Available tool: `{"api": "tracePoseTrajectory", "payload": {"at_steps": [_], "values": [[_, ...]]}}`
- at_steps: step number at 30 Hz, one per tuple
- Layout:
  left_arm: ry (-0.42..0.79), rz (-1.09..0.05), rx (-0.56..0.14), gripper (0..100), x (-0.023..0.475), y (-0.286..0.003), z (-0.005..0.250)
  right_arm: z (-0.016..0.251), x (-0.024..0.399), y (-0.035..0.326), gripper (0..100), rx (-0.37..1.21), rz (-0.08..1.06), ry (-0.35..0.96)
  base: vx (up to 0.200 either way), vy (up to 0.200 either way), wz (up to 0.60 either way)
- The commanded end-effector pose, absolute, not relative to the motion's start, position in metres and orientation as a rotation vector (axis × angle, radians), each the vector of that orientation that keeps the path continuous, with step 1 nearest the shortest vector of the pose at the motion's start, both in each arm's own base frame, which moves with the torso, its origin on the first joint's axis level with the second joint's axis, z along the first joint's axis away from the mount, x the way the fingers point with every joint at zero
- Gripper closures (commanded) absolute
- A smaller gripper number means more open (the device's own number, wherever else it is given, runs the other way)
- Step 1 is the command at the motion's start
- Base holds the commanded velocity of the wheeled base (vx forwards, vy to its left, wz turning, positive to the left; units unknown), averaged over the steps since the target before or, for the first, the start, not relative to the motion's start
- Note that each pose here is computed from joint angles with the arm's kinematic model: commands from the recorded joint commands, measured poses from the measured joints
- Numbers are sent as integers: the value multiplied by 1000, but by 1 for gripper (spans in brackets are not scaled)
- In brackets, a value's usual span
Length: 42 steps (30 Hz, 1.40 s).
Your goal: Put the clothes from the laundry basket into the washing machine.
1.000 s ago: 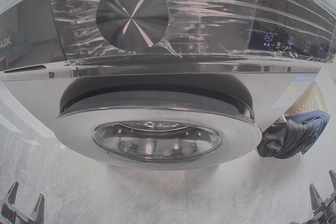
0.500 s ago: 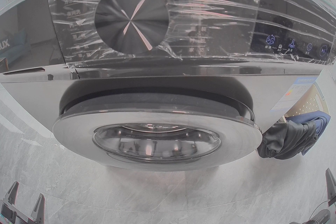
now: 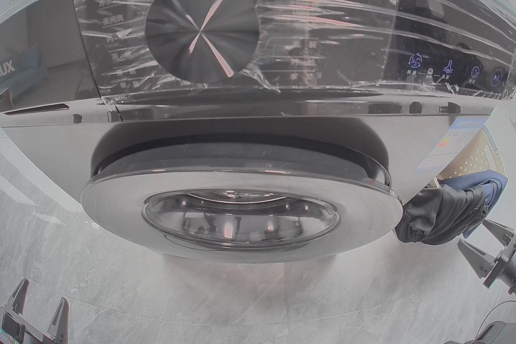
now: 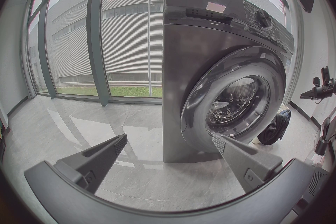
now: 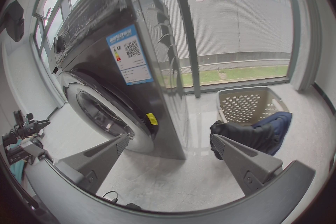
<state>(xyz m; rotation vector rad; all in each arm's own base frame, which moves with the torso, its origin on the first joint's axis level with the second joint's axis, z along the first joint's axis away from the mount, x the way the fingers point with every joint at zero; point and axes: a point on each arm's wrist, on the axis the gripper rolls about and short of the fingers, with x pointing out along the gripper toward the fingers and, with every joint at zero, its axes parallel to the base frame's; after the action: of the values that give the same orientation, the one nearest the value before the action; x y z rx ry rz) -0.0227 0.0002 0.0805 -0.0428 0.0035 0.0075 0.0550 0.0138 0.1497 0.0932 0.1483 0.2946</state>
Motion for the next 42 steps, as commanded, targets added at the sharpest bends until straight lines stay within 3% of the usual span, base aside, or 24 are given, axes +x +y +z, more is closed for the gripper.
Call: {"api": "tracePoseTrajectory", "payload": {"at_steps": [1,5,18,32,42], "values": [[4,8,-43,0,-23,0,76,131,104,52,0,65,465,352,0,0,0],[4,8,-43,0,-23,0,76,134,107,66,0,107,525,364,0,0,0],[4,8,-43,0,-23,0,76,153,137,92,0,105,566,351,0,0,0],[6,8,-44,0,-23,0,76,151,157,120,0,97,633,345,0,0,0],[4,8,-44,0,-23,0,76,138,133,112,0,80,683,375,0,0,0]]}}
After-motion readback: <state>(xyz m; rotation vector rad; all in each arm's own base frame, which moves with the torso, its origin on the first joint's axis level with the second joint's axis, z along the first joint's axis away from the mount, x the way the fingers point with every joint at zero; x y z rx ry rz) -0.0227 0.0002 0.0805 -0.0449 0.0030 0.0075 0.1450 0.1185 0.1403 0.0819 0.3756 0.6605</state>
